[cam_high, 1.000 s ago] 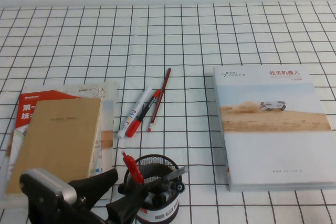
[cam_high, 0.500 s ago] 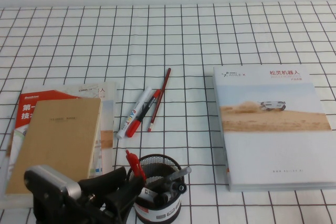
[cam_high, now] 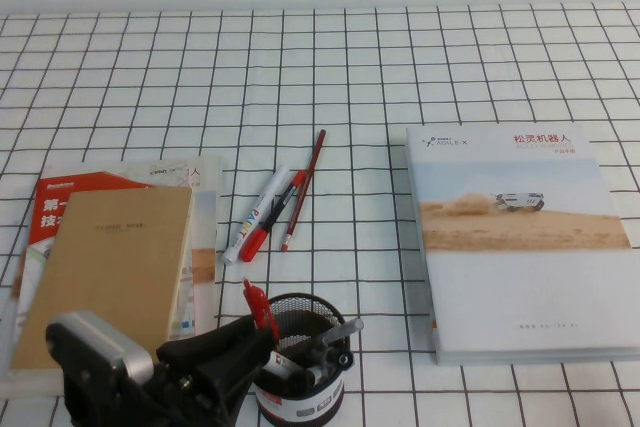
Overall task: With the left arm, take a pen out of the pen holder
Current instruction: 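Take a marker out of the pen holder and lay it on the table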
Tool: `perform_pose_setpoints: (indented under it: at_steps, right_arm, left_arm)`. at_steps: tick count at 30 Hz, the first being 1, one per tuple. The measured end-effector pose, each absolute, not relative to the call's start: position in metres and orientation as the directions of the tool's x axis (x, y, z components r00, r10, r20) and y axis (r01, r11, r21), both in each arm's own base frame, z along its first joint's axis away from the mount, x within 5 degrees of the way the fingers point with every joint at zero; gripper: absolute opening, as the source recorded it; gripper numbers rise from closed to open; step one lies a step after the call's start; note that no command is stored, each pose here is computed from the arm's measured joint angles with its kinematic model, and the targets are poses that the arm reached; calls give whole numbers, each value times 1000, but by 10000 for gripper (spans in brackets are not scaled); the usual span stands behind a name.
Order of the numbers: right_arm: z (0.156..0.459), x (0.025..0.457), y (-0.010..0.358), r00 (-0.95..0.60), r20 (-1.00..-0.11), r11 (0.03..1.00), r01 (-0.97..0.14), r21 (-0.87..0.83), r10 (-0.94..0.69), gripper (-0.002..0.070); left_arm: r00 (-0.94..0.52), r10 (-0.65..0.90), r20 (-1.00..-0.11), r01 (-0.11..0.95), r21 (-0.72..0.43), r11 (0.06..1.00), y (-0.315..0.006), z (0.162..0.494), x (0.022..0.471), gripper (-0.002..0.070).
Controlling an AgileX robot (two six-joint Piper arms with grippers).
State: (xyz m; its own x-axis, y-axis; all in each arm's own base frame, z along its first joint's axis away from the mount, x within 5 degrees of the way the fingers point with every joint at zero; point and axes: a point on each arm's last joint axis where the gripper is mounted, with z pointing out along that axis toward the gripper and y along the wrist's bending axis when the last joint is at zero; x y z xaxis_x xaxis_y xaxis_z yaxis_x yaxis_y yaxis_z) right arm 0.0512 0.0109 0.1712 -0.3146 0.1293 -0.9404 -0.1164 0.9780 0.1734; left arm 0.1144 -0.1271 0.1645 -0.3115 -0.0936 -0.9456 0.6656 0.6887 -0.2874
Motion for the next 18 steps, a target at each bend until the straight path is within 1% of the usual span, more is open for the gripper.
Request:
perform_pose_setpoints:
  at_steps: [3,7,15,18]
  right_arm:
    - [171,51,11,-315,-940,978,-116,173,129,-15]
    - [171,51,11,-315,-940,978,-116,173,129,-15]
    - [171,51,11,-315,-940,978,-116,173,129,-15]
    - [171,51,11,-315,-940,978,-116,173,129,-15]
  left_arm:
    - [-300,-106,-948,677,-290,676,-128,166,114,102]
    - [-317,-137,-939,671,-323,667,-128,167,114,102]
    - [-310,-153,-938,673,-330,662,-128,169,114,102]
    - [-289,-172,-942,681,-329,655,-127,175,112,102]
